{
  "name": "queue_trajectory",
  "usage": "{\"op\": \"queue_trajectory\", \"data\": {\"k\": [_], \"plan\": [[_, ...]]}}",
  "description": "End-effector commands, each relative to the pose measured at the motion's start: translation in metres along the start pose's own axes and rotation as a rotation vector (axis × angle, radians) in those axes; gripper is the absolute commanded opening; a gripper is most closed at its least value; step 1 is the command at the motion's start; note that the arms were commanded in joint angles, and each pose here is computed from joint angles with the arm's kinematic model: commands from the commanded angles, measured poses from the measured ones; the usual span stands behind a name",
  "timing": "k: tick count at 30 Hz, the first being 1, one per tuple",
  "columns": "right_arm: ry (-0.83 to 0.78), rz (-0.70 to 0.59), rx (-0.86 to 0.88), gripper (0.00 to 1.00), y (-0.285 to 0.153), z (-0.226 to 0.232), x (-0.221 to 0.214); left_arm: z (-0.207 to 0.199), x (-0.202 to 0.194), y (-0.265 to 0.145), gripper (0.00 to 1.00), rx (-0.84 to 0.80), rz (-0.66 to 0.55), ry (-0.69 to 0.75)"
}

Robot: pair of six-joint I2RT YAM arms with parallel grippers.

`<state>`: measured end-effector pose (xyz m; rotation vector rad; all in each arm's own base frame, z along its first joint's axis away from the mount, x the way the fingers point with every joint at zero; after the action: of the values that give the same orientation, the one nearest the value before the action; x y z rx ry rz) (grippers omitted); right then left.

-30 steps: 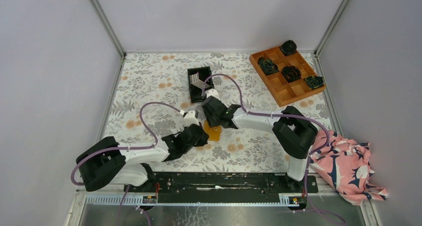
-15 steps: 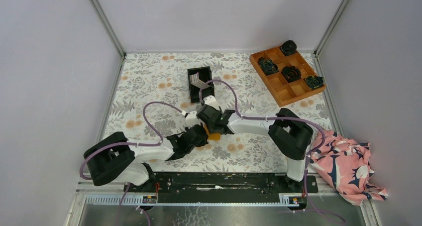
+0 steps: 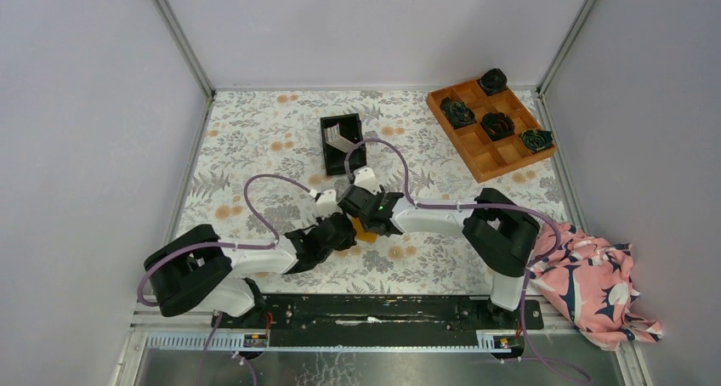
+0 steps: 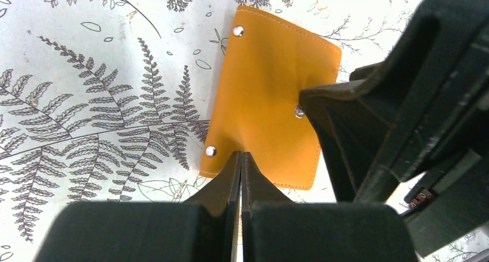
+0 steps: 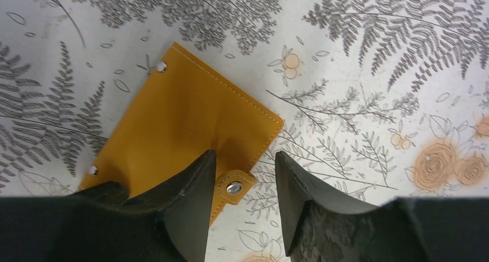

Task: Put the credit cards into the card holder
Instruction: Open the card holder at the center of the board.

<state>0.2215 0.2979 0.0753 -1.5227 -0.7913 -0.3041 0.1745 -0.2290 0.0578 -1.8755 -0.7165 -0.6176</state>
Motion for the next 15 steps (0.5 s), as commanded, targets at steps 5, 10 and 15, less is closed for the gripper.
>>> {"op": "queue_trajectory", "data": {"k": [5, 10, 15], "plan": [[0.023, -0.029, -0.062, 0.46, -0.017, -0.023, -0.003, 0.012, -0.004, 0.000, 0.00, 0.058, -0.006, 0.014], [0.048, -0.034, -0.049, 0.42, -0.022, -0.026, -0.006, 0.012, -0.005, 0.000, 0.00, 0.063, -0.002, 0.018], [0.086, -0.025, -0.024, 0.39, -0.024, -0.030, -0.017, 0.015, -0.009, 0.001, 0.00, 0.072, 0.008, 0.015]]}}
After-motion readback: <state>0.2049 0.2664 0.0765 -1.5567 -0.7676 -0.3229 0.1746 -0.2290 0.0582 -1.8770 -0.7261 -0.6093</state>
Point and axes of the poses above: each gripper's point midway between its finger pads, its own y axis out along the fingers, its own z axis along the line the jaws close on, x = y × z, the point moved 6 cm from there along -y, back along the fingers, and after that the axes turned 5 degrees about y, right-handed, at the moved point
